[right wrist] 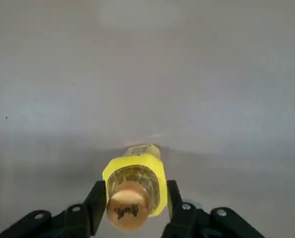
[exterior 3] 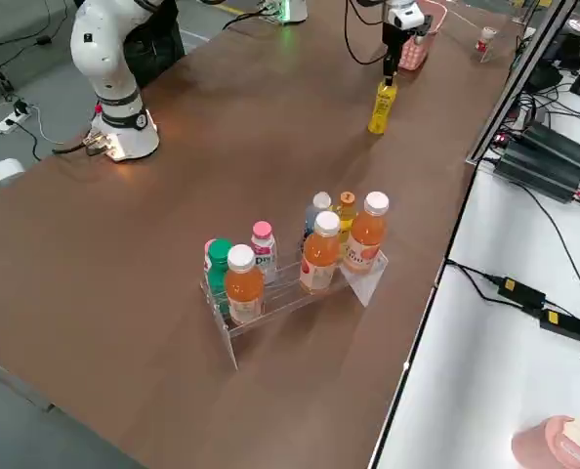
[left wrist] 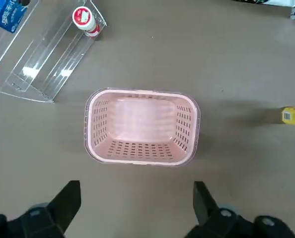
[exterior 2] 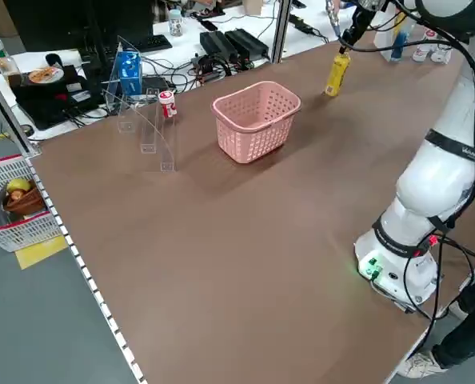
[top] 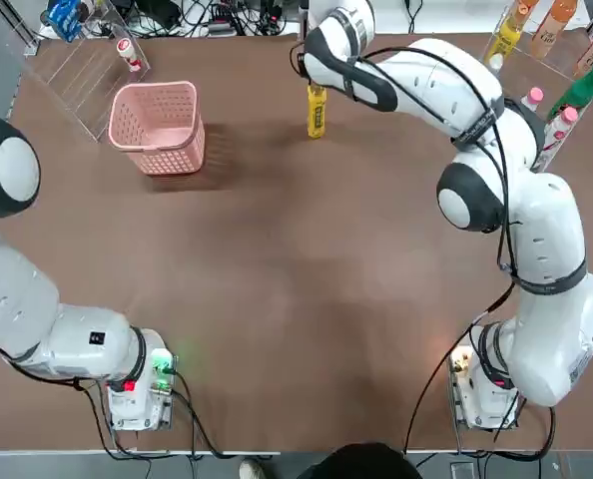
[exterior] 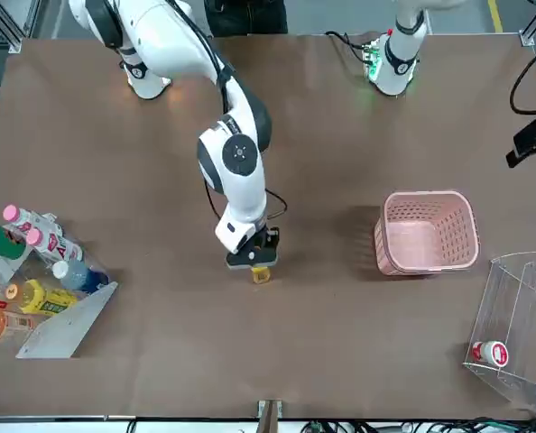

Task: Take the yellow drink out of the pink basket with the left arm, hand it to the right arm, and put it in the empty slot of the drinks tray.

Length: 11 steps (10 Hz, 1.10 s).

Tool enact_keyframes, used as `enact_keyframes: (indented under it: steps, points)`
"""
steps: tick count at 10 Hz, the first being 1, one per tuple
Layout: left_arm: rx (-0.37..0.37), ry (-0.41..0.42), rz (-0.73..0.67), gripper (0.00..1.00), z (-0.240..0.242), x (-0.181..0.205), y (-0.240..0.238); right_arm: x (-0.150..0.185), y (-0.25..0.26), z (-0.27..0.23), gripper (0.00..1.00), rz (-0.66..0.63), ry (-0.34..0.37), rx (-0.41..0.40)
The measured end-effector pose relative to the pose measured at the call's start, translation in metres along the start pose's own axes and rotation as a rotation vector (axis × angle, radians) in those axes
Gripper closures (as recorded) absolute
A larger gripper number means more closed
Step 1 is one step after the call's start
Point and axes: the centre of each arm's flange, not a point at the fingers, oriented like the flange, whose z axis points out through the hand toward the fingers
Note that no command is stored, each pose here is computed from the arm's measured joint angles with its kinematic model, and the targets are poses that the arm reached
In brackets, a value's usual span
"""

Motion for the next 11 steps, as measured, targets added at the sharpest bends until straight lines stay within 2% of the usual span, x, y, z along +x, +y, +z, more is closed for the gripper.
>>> enact_keyframes:
  steps: [2,4,5,6,7,11]
  points:
    - [-0.002,0.005,0.001,0.0,-0.005,-0.003,0.0,-0.002,-0.002,0.0,0.46,-0.003,-0.001,0.0]
    - [0.0,-0.027,0.005,0.0,-0.007,-0.011,0.001,-0.002,-0.002,0.0,0.5,-0.003,-0.001,0.0]
    - [0.0,-0.036,0.009,0.0,-0.007,-0.014,0.003,-0.002,-0.002,0.0,0.53,-0.003,-0.001,0.0]
    - [0.0,-0.037,0.011,0.0,-0.007,-0.014,0.004,-0.002,-0.002,0.0,0.61,-0.003,-0.001,0.0]
    - [0.0,-0.037,0.012,0.0,-0.007,-0.014,0.005,-0.002,-0.003,0.0,0.65,-0.003,0.0,0.0]
    - [0.0,-0.039,0.012,0.0,-0.006,-0.014,0.004,-0.001,-0.003,-0.002,0.66,-0.002,0.001,0.003]
